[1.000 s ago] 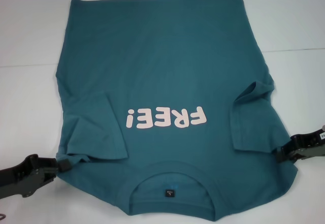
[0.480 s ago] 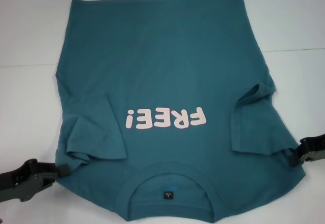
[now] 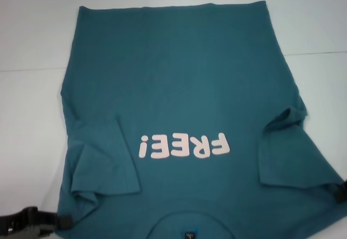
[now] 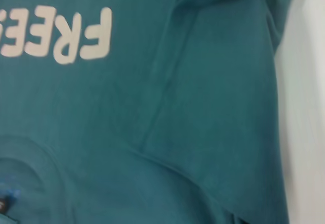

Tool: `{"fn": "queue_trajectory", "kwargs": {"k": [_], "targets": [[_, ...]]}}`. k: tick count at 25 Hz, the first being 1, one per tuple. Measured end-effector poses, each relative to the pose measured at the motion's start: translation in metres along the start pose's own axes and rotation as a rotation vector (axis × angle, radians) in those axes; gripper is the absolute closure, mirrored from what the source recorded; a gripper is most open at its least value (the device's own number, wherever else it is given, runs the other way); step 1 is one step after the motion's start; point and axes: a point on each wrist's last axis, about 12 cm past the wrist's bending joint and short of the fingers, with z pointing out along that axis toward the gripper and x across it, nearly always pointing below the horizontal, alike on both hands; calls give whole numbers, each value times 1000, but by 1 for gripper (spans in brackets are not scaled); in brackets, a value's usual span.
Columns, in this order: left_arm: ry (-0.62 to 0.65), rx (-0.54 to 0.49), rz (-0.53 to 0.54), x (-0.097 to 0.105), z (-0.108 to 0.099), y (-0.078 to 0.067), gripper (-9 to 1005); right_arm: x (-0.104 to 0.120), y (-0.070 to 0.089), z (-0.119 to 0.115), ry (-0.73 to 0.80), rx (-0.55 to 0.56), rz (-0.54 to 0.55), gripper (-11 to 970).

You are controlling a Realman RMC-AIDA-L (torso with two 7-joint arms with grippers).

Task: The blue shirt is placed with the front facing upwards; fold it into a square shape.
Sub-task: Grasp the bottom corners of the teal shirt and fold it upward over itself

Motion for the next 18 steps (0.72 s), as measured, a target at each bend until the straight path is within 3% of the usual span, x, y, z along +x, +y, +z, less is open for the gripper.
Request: {"fn": "queue_trajectory", "kwargs": {"k": [12,18], "targets": [[124,19,-13,32,-7,3,960,23,-4,7,88,-25,-6,943],[110,57,37,20,-2,-6,960,14,3,6,23,-87,-40,942]]}}
